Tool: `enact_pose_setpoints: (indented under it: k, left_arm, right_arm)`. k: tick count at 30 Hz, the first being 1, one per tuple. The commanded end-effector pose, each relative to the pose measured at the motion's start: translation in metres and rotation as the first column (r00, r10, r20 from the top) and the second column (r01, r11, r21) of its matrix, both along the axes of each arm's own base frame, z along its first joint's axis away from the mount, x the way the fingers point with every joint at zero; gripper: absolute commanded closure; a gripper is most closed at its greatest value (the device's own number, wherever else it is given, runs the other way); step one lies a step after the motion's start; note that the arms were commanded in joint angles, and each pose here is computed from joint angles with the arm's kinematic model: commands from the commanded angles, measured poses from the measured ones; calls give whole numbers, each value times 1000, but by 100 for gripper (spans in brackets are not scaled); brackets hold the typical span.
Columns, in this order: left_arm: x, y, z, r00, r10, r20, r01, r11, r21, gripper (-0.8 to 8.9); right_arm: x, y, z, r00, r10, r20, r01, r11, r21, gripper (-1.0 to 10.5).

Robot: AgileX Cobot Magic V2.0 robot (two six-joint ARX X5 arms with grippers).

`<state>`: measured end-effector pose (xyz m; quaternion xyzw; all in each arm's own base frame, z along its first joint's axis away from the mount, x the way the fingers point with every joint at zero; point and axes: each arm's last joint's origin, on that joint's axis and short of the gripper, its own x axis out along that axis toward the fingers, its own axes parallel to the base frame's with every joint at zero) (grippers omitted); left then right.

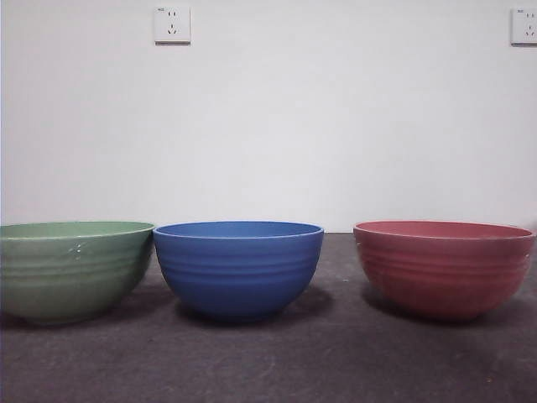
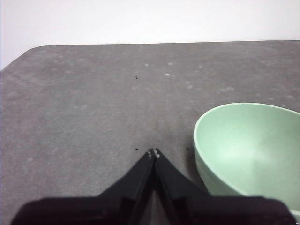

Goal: Pick up the green bowl on the top,put the green bowl on the left,pick up the red bowl in the middle,put the red bowl on the right

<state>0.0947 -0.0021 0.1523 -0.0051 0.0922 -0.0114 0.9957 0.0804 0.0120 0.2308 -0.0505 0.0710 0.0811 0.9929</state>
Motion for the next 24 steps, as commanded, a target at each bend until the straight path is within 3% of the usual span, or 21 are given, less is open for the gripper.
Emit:
enact_pose_setpoints:
  k: [1, 4, 10, 24]
  left_arm:
    - [1, 0, -5, 1000, 5, -12, -5, 1000, -6, 816]
    - [1, 0, -5, 1000, 5, -12, -5, 1000, -6, 816]
    - [1, 0, -5, 1000, 5, -12, -5, 1000, -6, 816]
    - [1, 0, -5, 1000, 5, -12, -5, 1000, -6, 816]
  right_arm:
    - [7, 1, -34, 999, 52, -12, -51, 999, 17, 944]
    - [11, 2, -57, 995, 96, -11, -96, 995, 36, 944]
    - [13, 2, -81, 996, 81, -47, -78, 995, 68, 944]
    - [13, 2, -80, 996, 82, -43, -79, 994, 71, 944]
